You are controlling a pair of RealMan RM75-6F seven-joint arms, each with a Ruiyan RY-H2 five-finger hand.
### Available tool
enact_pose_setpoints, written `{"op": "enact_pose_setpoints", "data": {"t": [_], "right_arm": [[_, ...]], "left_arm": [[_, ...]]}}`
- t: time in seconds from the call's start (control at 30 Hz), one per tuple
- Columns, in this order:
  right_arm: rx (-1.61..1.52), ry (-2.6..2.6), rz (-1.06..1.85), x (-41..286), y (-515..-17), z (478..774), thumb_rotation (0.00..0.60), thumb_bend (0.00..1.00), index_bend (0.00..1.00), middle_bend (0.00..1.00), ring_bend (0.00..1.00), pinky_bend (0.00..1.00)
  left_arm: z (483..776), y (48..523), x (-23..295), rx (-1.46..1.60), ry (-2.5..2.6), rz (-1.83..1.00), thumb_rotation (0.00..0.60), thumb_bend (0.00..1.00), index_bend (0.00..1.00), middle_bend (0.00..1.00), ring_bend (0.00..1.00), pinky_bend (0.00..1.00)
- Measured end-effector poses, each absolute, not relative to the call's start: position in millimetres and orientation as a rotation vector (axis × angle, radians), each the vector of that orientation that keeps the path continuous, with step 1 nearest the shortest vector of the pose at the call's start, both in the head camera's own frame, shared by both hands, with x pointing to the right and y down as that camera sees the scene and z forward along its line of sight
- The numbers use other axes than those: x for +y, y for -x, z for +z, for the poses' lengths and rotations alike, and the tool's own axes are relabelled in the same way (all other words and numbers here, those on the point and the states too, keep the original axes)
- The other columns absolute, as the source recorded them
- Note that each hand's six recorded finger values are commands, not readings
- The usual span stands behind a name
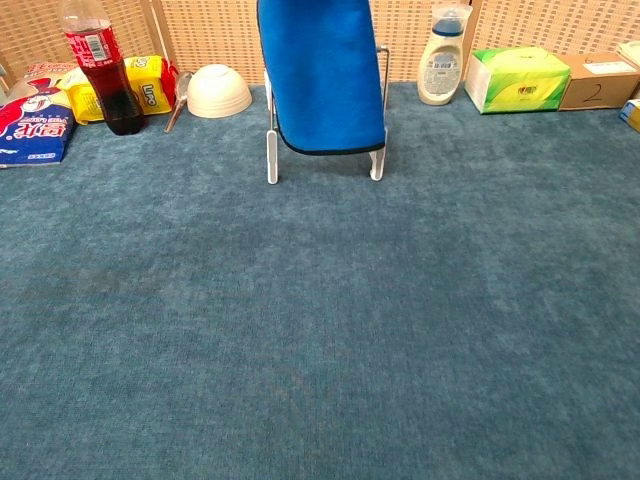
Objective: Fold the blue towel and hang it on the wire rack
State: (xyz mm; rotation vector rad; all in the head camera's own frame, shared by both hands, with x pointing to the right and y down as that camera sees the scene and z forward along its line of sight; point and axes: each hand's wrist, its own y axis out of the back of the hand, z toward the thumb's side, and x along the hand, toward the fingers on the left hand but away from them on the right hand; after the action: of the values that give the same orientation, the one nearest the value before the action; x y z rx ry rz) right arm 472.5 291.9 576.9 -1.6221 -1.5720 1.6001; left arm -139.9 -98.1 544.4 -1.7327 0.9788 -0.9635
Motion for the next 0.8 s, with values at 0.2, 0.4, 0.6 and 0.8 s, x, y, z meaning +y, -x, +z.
{"op": "enact_pose_setpoints", "data": {"t": [0.2, 0.4, 0.6, 0.8], "right_arm": [[-1.581, 1.604, 1.609, 294.4, -475.6, 574.6, 0.600, 0.28, 0.05, 0.03, 0.00, 0.00], [-1.585, 1.591, 1.620, 296.4, -478.7, 572.8, 0.600, 0.28, 0.05, 0.03, 0.00, 0.00], [-1.586, 1.585, 1.630, 296.6, -480.3, 573.0, 0.600, 0.28, 0.04, 0.03, 0.00, 0.00], [-1.584, 1.573, 1.642, 297.8, -481.7, 572.1, 0.600, 0.28, 0.04, 0.03, 0.00, 0.00]], "left_arm": [[552.7, 125.6, -111.5, 0.941, 1.674, -0.991, 0.600, 0.43, 0.72, 0.38, 0.13, 0.00], [565.3, 109.7, -119.7, 0.894, 1.627, -1.019, 0.600, 0.43, 0.72, 0.38, 0.13, 0.00], [576.1, 99.1, -127.0, 0.863, 1.579, -1.046, 0.600, 0.43, 0.72, 0.38, 0.13, 0.00], [584.7, 93.7, -135.0, 0.845, 1.535, -1.072, 0.600, 0.43, 0.72, 0.37, 0.13, 0.00]]}}
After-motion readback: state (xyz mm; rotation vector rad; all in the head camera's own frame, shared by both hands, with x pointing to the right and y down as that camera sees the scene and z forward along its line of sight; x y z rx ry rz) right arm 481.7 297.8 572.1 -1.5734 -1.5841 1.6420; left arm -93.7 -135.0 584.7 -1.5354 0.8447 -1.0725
